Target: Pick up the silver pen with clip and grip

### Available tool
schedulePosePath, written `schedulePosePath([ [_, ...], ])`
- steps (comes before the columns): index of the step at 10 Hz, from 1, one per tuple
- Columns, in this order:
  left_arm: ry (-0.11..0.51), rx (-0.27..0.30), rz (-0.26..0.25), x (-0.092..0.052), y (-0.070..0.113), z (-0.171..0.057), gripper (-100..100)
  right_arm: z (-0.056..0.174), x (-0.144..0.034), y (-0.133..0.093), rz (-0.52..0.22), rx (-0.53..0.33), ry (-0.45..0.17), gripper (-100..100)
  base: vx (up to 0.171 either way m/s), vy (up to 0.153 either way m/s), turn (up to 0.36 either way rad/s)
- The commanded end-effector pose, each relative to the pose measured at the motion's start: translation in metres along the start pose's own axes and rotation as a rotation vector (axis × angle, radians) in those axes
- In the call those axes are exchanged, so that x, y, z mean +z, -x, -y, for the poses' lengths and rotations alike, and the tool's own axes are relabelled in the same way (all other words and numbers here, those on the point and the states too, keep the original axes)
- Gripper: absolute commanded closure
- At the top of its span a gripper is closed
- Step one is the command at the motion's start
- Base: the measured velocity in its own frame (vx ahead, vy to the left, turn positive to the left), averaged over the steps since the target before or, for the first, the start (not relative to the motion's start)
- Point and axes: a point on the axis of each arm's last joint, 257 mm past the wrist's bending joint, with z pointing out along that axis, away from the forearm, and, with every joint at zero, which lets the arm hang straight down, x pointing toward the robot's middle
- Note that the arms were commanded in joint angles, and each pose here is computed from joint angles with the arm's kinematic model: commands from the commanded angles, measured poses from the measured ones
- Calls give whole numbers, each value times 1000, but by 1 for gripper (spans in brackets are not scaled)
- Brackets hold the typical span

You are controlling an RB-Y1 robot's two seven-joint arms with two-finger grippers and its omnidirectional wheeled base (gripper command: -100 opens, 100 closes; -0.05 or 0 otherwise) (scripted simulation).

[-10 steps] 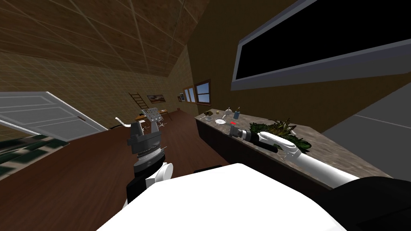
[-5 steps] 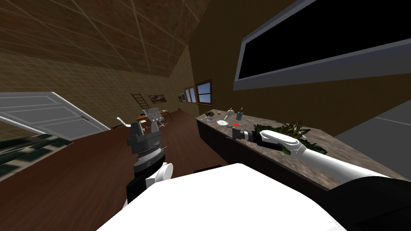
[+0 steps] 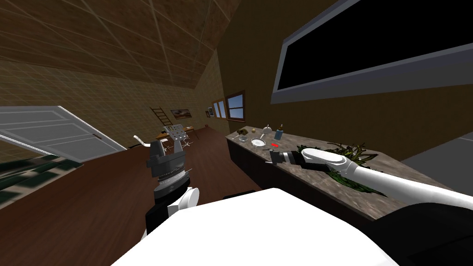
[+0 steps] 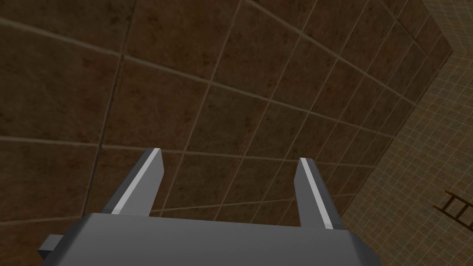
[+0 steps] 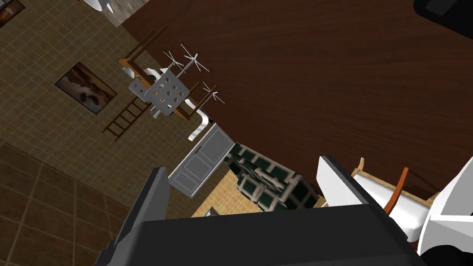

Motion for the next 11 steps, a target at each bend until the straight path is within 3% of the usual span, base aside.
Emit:
schedulePosePath([
  [1,0,0,0,0,0,0,0,-17,-12,-24,-61,-74,81,-100,114,18,-6],
  [2,0,0,0,0,0,0,0,-17,-14,-25,-67,-82,89,-100,95,26,1],
  [4,0,0,0,0,0,0,0,-46,-37,-61,-156,-175,220,-100,143,41,-13],
  [5,0,0,0,0,0,0,0,-46,-40,-64,-168,-199,239,-100,145,44,-7],
  [7,0,0,0,0,0,0,0,-73,-70,-96,-243,-275,371,-100,155,71,-19],
  [8,0,0,0,0,0,0,0,-74,-74,-99,-253,-294,389,-100,133,44,-16],
  [10,0,0,0,0,0,0,0,-98,-109,-127,-315,-357,524,-100,165,22,-21],
  [11,0,0,0,0,0,0,0,-99,-110,-129,-319,-367,532,-100,140,42,-18],
])
